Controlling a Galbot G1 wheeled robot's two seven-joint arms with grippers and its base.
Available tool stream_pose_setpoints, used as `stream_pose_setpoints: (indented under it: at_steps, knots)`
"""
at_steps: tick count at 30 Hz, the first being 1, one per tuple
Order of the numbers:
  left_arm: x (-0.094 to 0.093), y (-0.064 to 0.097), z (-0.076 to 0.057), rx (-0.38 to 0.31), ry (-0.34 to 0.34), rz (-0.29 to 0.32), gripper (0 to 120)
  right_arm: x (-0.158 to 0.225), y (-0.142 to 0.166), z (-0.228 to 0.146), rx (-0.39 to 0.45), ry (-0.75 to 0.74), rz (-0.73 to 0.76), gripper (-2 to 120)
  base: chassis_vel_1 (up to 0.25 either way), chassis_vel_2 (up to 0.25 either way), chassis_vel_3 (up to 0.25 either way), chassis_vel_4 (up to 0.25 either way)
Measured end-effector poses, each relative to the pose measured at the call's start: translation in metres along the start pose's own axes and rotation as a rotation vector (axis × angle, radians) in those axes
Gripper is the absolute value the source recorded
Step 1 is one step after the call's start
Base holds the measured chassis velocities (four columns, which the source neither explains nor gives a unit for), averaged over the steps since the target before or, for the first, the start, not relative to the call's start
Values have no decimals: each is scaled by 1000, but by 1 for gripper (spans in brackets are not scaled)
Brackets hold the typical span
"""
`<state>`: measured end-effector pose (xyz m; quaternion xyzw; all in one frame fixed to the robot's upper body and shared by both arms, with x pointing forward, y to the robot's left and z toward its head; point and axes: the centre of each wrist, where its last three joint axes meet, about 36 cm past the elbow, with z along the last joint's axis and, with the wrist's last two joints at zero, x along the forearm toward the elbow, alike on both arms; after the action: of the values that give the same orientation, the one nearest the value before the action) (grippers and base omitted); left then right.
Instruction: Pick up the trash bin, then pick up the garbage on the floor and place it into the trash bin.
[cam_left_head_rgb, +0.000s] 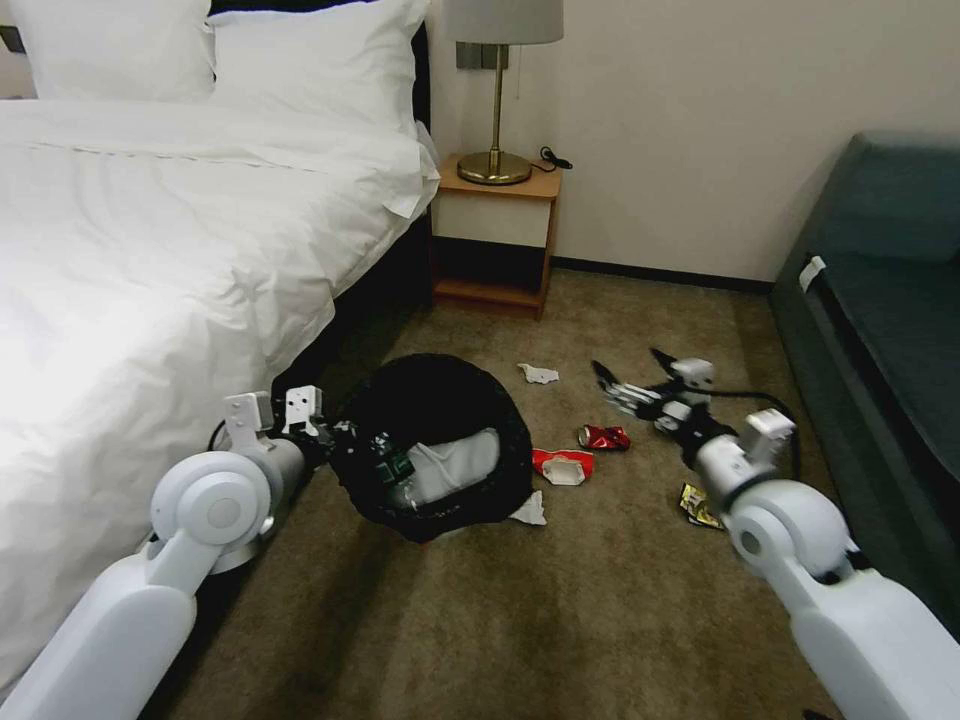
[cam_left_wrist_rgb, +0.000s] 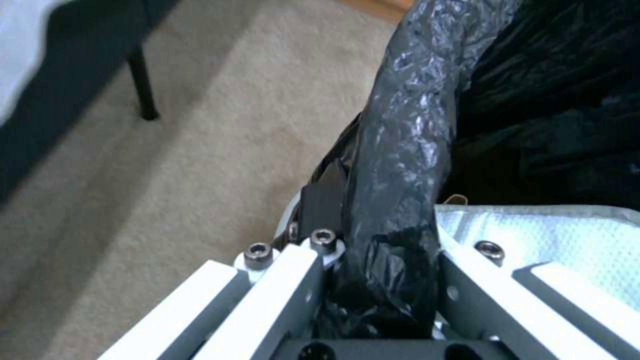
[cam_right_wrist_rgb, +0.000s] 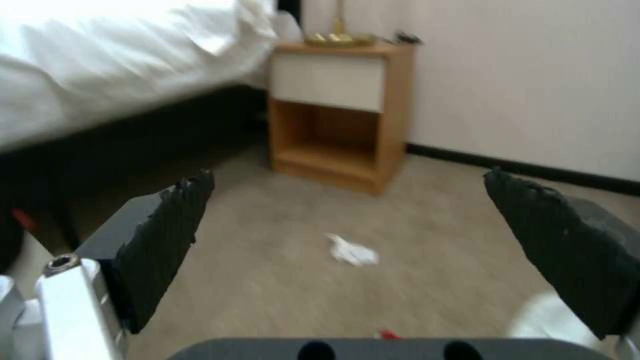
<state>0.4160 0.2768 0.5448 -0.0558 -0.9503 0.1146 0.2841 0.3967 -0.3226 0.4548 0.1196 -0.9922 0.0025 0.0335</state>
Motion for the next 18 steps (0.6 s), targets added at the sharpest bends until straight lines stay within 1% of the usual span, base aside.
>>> stream_pose_setpoints:
  at_steps: [1, 2, 4, 5, 7, 8, 10, 15, 18]
  knots:
    - [2, 3, -1, 2, -9, -10, 3, 12, -2, 7, 11, 14, 29, 100, 0, 0, 0, 0]
    - [2, 3, -1, 2, -9, -10, 3, 12, -2, 7, 11, 14, 29, 100, 0, 0, 0, 0]
    - [4, 7, -2, 7, -17, -19, 3, 36, -3, 18, 26, 36, 81, 100, 0, 0, 0, 0]
    - [4, 7, -2, 7, -17, -19, 3, 36, -3, 18, 26, 36, 81, 100, 0, 0, 0, 0]
    - [5, 8, -2, 5, -21, -22, 3, 53, -3, 28, 35, 47, 119, 100, 0, 0, 0, 0]
    - [5, 8, -2, 5, -21, -22, 3, 53, -3, 28, 35, 47, 119, 100, 0, 0, 0, 0]
    - [4, 7, -2, 2, -25, -22, 3, 69, -4, 37, 38, 64, 147, 100, 0, 0, 0, 0]
    - [2, 7, -1, -4, -26, -20, 3, 76, -7, 39, 44, 68, 160, 100, 0, 0, 0, 0]
    - [1, 5, 0, -11, -25, -19, 3, 73, -7, 38, 44, 62, 160, 100, 0, 0, 0, 0]
